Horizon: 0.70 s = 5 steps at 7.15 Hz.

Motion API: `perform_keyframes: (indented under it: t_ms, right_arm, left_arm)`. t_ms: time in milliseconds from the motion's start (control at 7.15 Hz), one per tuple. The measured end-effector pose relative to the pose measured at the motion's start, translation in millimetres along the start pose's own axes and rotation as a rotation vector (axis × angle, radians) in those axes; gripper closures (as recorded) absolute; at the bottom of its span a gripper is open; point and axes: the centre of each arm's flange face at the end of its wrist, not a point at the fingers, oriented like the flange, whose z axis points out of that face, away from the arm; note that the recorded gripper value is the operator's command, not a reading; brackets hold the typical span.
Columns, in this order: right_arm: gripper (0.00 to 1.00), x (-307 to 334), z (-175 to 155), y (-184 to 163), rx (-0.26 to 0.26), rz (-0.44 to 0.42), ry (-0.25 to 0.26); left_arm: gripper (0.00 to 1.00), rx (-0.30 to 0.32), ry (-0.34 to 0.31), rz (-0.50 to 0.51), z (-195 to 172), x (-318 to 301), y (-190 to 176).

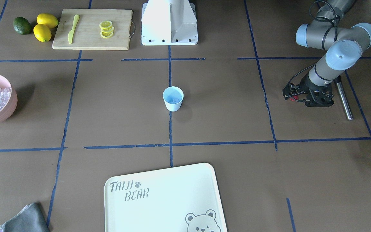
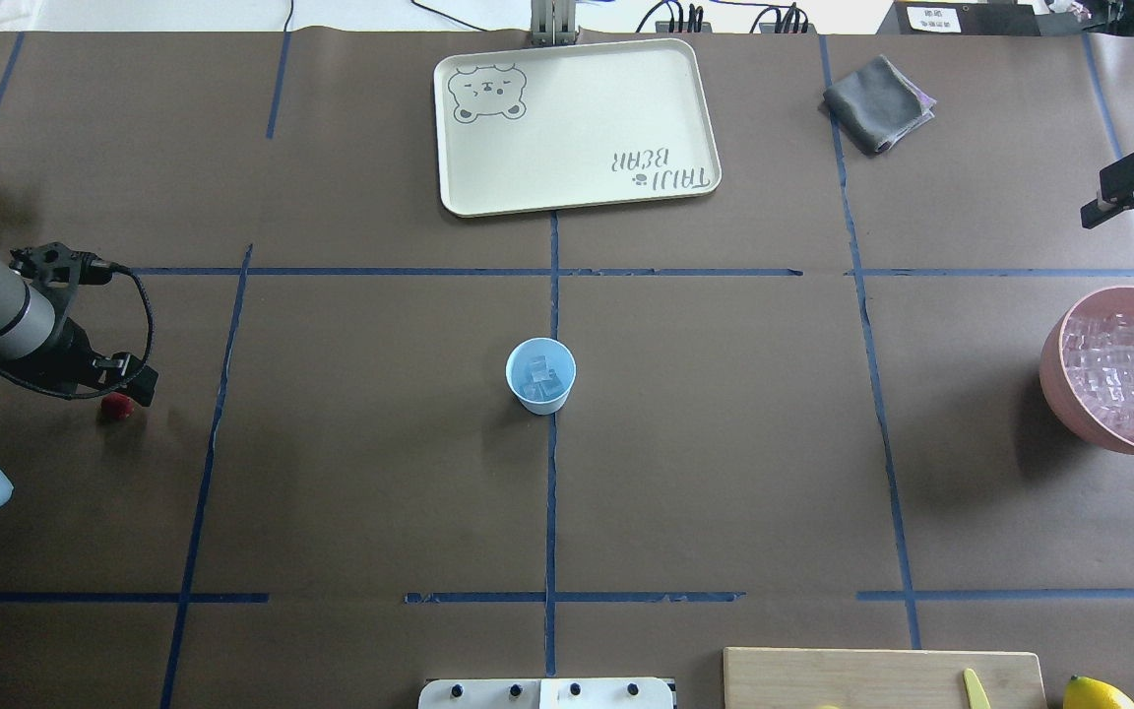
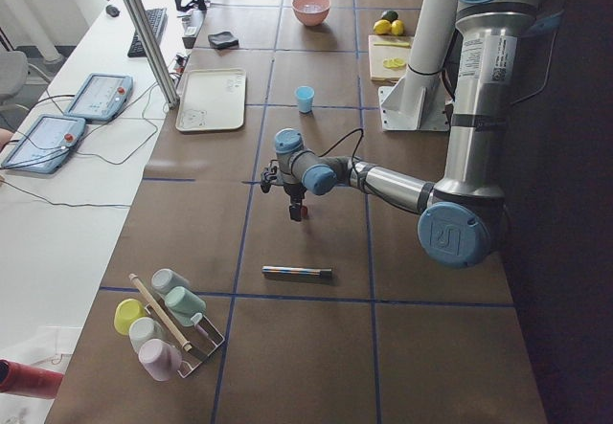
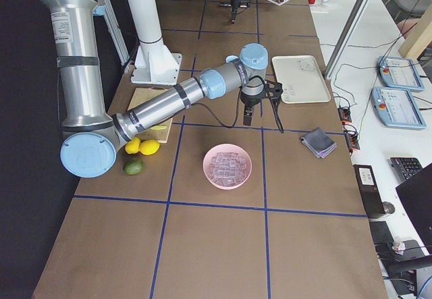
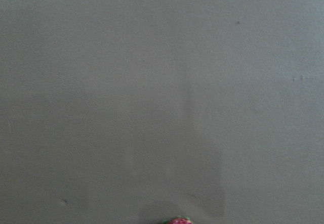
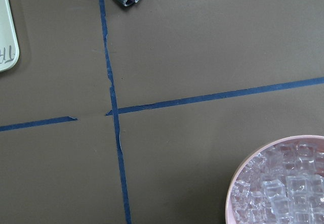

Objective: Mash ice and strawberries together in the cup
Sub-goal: 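Lower the left gripper onto the red strawberry and grasp it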

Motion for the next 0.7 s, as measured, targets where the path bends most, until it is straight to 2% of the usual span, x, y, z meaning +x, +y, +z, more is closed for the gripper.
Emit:
perform_keyframes:
  t_ms: [140,420,560,699]
  right_arm:
    - [0.00,0.0,0.0,0.0,0.000,0.000,0.000]
    - [0.00,0.0,0.1,0.1,-0.001,0.000,0.000]
    - [0.00,0.1,0.2,0.0,-0.001,0.001,0.000]
    - [0.00,0.1,0.4,-0.2,-0.001,0.001,0.001]
  left_arm:
    - [0.18,-0.003,-0.001,0.002,1.8,0.5,0.8]
    - [0.93,-0.007,-0.002,0.005,3.8,1.8,2.3]
    - [1.00,-0.008,-0.003,0.004,4.4,1.3,2.7]
    - [1.00,-0.010,-0.002,0.005,4.4,1.4,3.2]
